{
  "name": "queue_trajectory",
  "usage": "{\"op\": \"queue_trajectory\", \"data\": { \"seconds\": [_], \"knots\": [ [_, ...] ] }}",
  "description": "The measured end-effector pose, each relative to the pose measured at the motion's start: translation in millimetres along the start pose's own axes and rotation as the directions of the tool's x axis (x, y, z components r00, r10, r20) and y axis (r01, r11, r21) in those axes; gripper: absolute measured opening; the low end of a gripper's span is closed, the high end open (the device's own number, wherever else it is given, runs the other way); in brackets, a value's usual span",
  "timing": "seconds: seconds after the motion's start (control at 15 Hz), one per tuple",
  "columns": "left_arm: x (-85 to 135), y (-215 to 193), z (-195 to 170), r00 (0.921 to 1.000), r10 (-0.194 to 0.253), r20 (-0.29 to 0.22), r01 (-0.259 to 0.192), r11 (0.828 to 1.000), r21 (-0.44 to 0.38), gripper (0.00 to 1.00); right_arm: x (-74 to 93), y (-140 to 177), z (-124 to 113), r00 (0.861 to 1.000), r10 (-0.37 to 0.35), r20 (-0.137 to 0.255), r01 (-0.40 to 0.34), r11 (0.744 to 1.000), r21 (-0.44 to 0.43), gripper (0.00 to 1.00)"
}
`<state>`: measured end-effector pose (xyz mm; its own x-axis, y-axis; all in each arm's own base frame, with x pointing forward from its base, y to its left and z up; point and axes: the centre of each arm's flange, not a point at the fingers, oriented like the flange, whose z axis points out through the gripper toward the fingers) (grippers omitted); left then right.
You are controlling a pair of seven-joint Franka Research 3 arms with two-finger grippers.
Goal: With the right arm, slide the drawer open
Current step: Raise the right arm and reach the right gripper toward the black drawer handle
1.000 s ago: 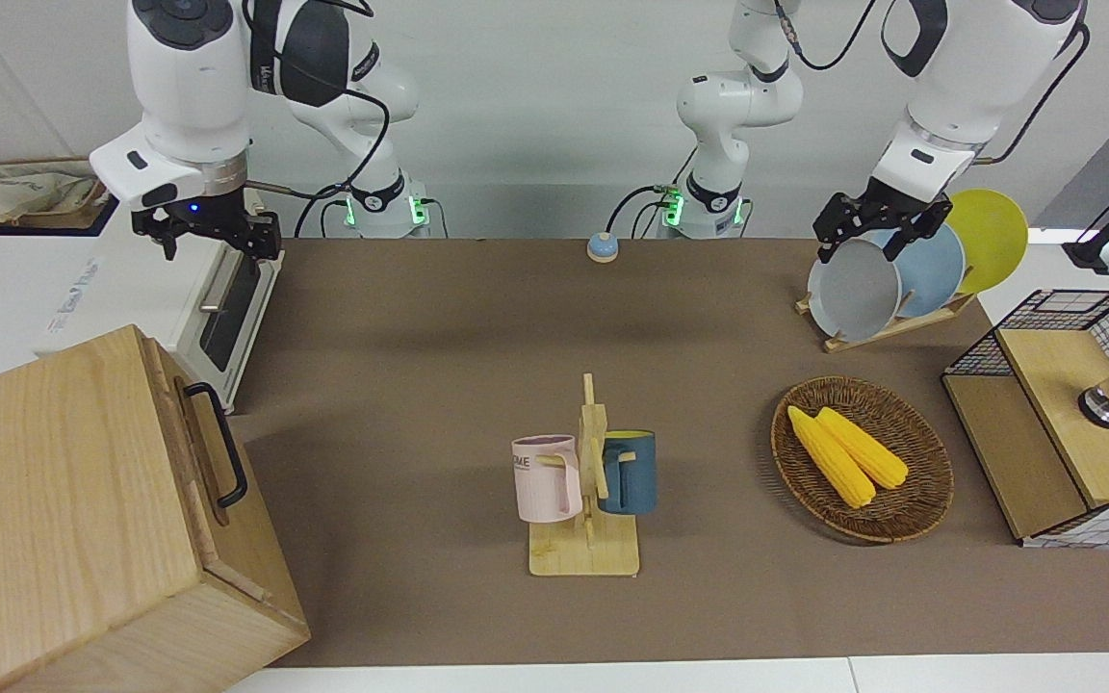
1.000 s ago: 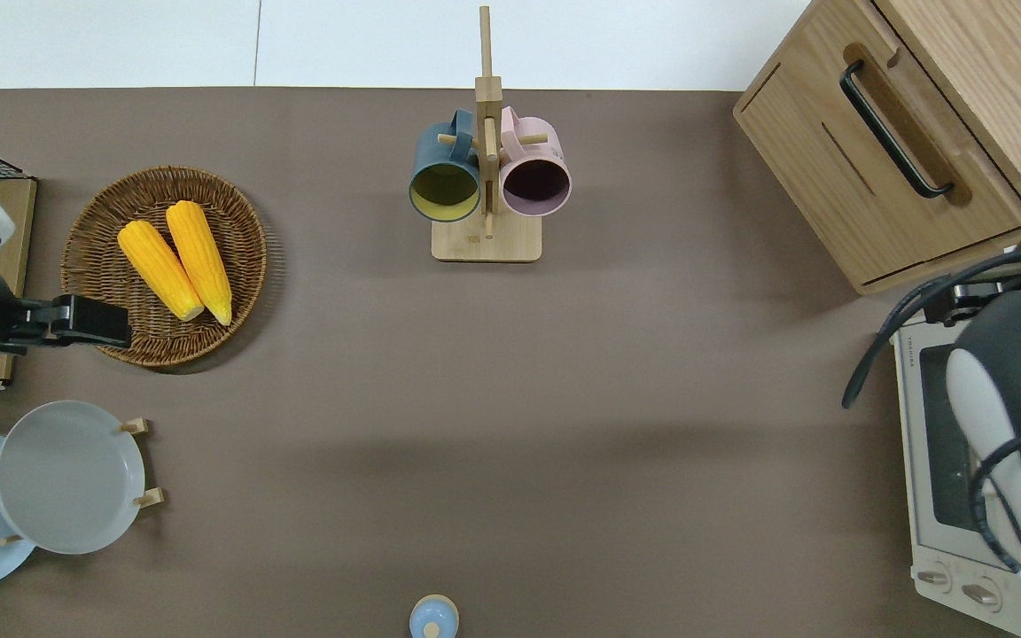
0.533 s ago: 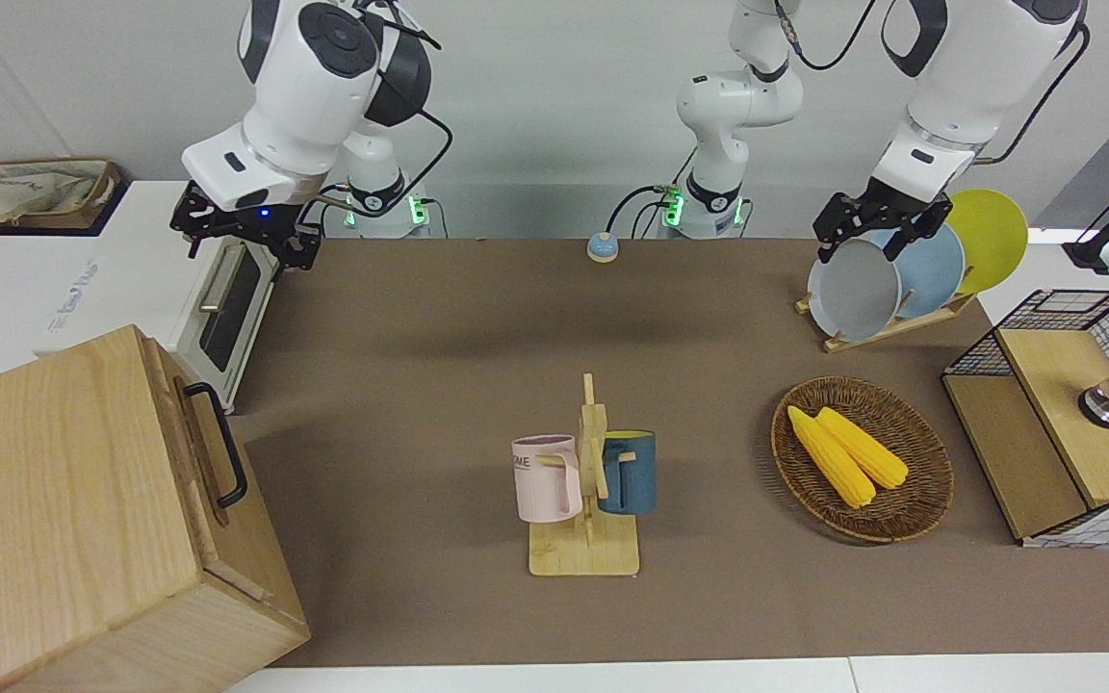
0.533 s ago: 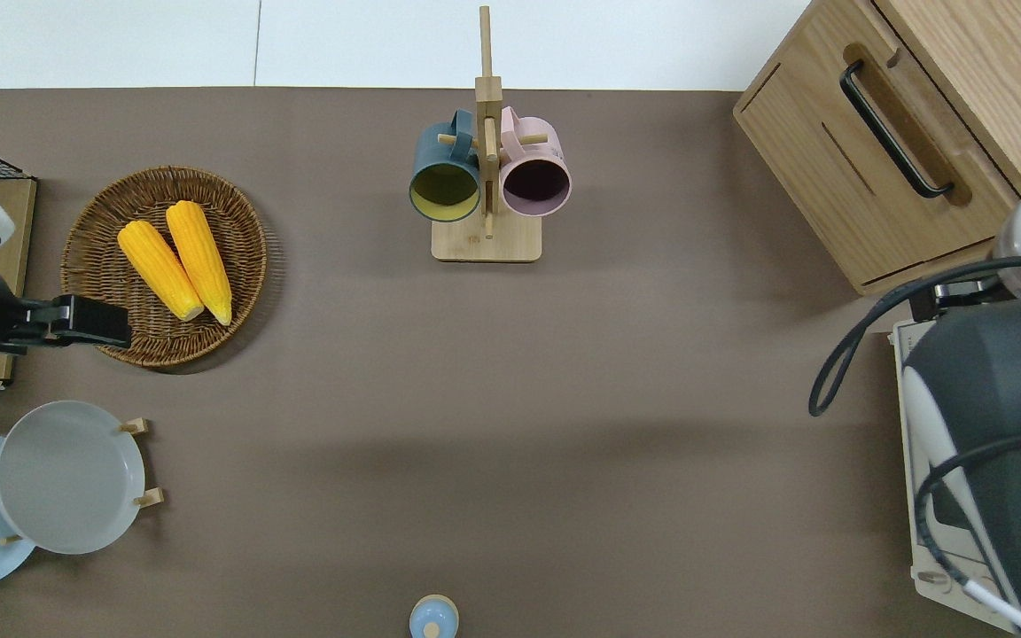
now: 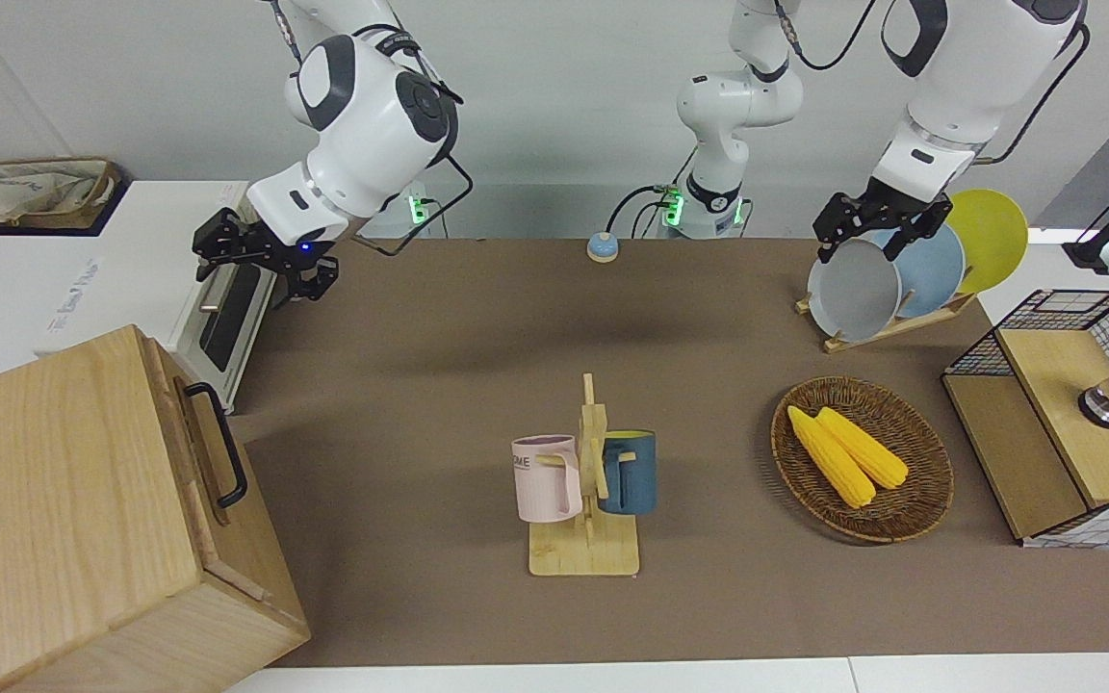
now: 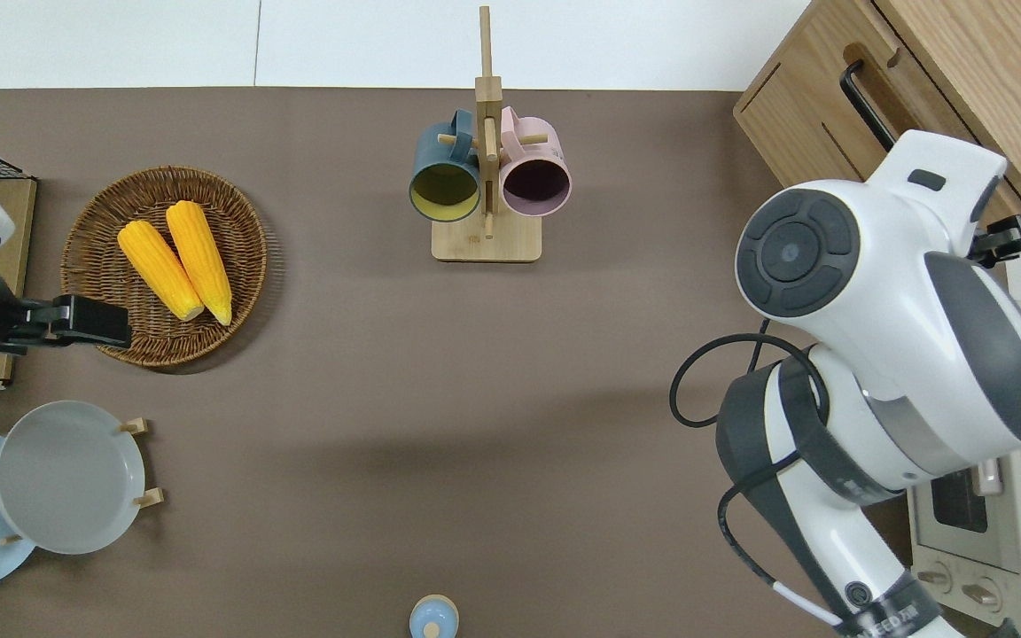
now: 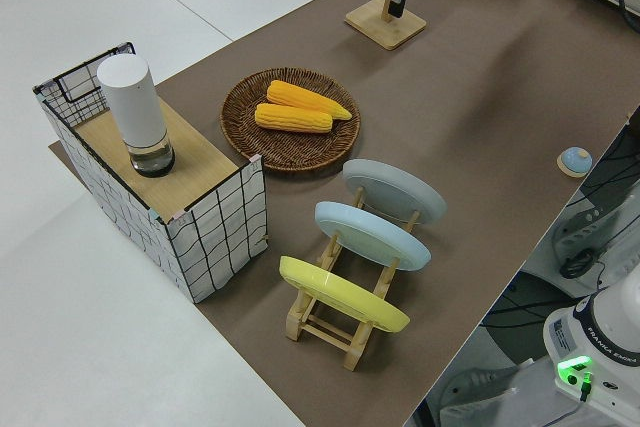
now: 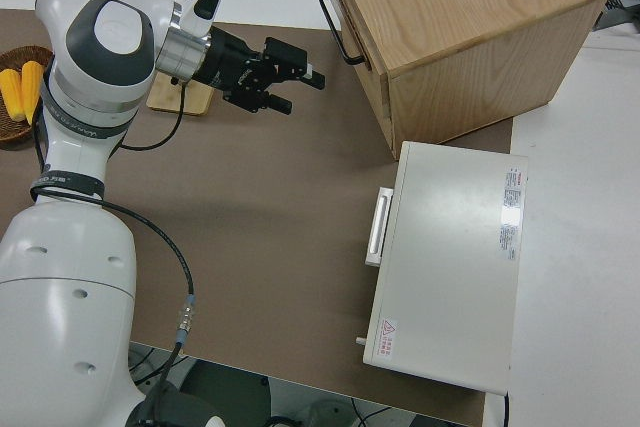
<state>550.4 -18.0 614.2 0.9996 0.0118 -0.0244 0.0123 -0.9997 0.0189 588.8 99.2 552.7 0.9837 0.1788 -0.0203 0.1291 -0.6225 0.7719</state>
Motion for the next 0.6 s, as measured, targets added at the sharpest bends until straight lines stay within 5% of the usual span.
{"op": "queue_trajectory", "data": {
  "seconds": [0.27, 0.6],
  "knots": [
    [0.0, 0.0, 0.0, 1.0000, 0.000, 0.000, 0.000, 1.000, 0.000, 1.00, 14.5, -16.3, 8.3, 0.995, -0.065, -0.077, 0.056, 0.992, -0.117, 0.99],
    [0.0, 0.0, 0.0, 1.0000, 0.000, 0.000, 0.000, 1.000, 0.000, 0.99, 23.1, -51.6, 23.8, 0.976, -0.167, -0.137, 0.121, 0.948, -0.293, 0.99]
  ]
}}
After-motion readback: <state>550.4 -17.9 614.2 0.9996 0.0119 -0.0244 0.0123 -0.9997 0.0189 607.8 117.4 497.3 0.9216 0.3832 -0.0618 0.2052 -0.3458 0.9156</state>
